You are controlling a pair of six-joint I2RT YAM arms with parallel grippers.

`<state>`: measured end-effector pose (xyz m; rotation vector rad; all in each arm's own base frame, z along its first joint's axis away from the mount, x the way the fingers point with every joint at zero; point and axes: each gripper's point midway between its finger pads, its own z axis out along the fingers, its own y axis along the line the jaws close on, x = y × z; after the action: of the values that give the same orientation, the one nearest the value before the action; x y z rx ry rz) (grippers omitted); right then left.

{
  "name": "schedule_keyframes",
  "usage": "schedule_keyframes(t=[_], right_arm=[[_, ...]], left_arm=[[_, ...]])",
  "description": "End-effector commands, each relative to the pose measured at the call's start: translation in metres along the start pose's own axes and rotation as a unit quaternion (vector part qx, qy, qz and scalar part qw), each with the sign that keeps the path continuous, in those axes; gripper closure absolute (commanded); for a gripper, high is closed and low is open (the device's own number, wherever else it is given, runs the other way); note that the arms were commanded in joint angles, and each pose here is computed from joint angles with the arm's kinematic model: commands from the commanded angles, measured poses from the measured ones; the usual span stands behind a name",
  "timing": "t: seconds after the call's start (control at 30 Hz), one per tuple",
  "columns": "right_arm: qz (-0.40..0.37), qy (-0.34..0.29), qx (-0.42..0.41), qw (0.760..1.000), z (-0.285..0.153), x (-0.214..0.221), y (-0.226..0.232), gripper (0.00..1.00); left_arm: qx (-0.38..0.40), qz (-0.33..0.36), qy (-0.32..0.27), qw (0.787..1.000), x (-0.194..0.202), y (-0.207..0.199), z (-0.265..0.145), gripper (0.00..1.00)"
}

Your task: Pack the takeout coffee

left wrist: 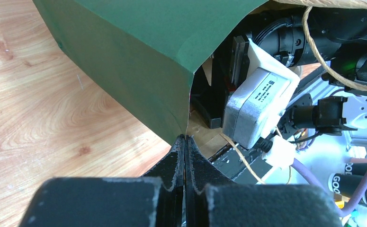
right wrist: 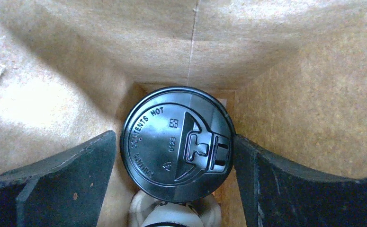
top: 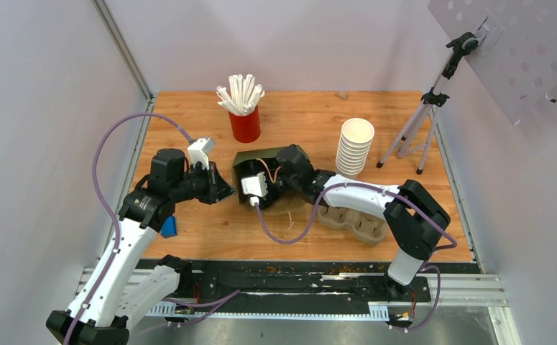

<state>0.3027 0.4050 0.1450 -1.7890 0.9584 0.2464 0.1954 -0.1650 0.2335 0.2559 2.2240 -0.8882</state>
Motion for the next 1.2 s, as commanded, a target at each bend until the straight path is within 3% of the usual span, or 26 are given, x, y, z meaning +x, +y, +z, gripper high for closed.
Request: schedule_keyframes(t=[0.0, 1.17], right_arm=[[0.008, 0.002, 0.002, 1.0, -0.007, -0.005, -0.011, 0.08], [0.035, -0.025, 0.005, 0.999, -0.045, -0.045, -0.034, 0.08]], left_arm=[[0.014, 0.009, -0.015, 1.0, -0.007, -0.006, -0.001, 1.0], [0.016, -0.028, -0.033, 0.999, -0.023, -0.017, -0.007, 1.0]])
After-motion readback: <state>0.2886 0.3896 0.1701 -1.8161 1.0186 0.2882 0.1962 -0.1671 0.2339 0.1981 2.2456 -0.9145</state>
